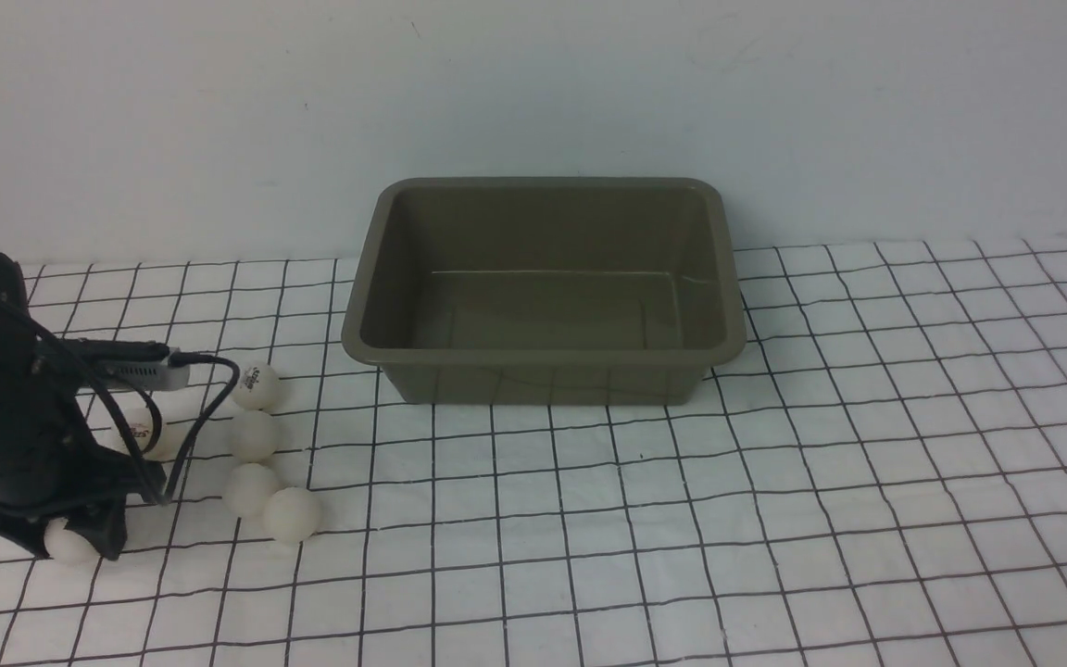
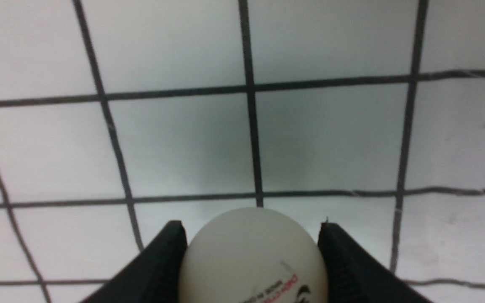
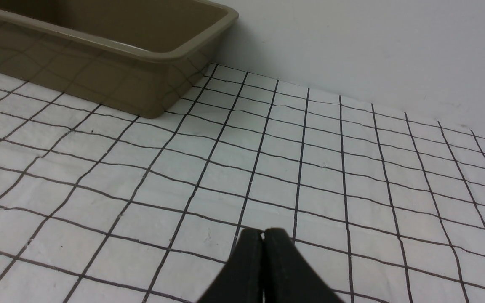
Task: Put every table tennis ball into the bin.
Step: Use the left arm to clamp the table tennis ball closest to it, then use the left arm to put the table tennis ball into the box
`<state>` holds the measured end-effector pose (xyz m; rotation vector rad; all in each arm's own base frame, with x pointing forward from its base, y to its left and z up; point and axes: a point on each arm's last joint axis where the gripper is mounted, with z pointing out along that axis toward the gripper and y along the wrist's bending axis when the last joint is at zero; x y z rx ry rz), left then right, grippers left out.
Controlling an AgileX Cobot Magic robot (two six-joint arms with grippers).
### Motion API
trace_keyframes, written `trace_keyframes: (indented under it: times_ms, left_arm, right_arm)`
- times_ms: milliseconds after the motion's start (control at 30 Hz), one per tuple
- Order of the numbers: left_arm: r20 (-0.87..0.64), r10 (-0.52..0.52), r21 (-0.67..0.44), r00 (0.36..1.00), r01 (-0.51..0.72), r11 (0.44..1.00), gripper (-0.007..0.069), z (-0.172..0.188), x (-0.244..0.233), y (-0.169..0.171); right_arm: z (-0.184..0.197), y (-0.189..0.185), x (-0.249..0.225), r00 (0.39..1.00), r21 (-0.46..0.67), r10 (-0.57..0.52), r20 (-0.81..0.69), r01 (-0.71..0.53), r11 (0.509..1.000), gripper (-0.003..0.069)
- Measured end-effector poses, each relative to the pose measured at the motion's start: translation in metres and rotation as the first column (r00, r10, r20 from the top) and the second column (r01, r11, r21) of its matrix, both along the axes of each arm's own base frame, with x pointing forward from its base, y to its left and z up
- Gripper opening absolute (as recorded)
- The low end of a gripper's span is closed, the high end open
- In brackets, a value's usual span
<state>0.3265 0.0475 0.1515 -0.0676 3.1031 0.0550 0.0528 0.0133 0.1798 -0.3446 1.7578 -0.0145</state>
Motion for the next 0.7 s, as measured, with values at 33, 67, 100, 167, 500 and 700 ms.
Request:
trace_keyframes:
  times_ms: [33,67,100,167,500,700]
  left_arm:
    - [0.019,0.004,-0.002,1.000,-0.004,1.000,0.0346,0.011,-0.003,-0.001]
    - [0.044,0.009,-0.005,0.999,-0.009,1.000,0.0346,0.021,-0.005,-0.002]
    - [0.069,0.013,-0.008,0.998,-0.013,1.000,0.0346,0.030,-0.006,-0.002]
    - [0.115,0.028,-0.027,0.993,-0.025,0.999,0.0346,0.047,-0.009,-0.005]
    - [0.430,-0.203,-0.111,0.880,0.274,0.955,0.0346,0.140,0.025,-0.094]
    - [0.482,-0.257,-0.121,0.838,0.354,0.927,0.0346,0.143,0.073,-0.141]
  right_arm:
    - [0.000,0.000,0.000,1.000,0.000,0.000,0.000,0.000,1.000,-0.0018]
    - [0.000,0.000,0.000,1.000,0.000,0.000,0.000,0.000,1.000,-0.0018]
    - [0.000,0.000,0.000,1.000,0.000,0.000,0.000,0.000,1.000,-0.0018]
    - [0.000,0.000,0.000,1.000,0.000,0.000,0.000,0.000,1.000,-0.0018]
    - [0.000,0.000,0.000,1.000,0.000,0.000,0.000,0.000,1.000,-0.0018]
    - [0.000,0.000,0.000,1.000,0.000,0.000,0.000,0.000,1.000,-0.0018]
